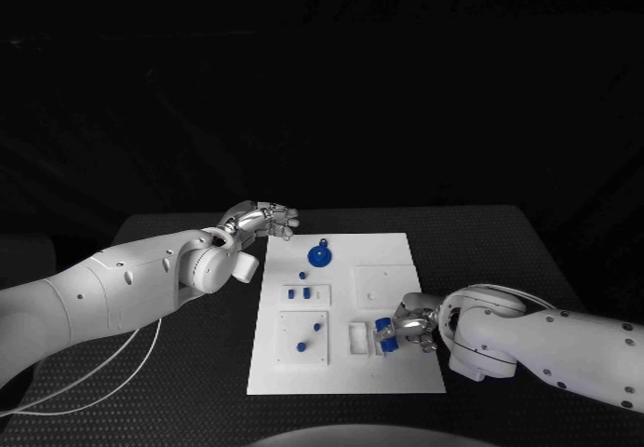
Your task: Assemble the parts on the task board
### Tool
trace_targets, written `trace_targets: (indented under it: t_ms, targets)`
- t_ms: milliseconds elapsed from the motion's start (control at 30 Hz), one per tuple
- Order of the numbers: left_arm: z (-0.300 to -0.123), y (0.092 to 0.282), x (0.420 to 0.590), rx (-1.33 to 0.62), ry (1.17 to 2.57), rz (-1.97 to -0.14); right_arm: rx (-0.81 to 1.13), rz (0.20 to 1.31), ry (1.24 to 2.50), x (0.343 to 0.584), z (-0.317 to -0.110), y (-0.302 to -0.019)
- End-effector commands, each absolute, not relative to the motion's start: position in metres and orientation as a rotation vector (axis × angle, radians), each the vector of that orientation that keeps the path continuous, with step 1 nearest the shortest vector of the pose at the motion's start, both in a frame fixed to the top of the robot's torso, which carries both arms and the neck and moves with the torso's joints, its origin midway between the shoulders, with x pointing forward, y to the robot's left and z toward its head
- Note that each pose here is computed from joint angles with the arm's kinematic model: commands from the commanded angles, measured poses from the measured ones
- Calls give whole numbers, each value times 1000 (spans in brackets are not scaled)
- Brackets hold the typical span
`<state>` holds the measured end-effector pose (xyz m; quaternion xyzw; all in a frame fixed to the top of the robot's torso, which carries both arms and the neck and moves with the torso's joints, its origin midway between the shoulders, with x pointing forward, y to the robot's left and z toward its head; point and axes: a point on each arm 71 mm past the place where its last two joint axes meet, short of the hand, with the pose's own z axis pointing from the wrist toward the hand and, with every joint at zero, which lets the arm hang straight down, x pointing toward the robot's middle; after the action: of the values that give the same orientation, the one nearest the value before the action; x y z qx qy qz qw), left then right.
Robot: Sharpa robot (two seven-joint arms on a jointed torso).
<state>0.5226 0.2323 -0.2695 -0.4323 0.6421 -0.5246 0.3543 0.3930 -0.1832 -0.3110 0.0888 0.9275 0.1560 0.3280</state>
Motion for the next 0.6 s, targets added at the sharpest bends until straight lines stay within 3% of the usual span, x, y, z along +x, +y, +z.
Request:
trace_targets:
  t_ms: [33,600]
  targets:
    - [-269,230,522,-1118,1665,-1380,309,439,2439,393,-309,-179]
    - [-269,229,521,-1118,1669,-1382,281,467,2493,399,-314,-150]
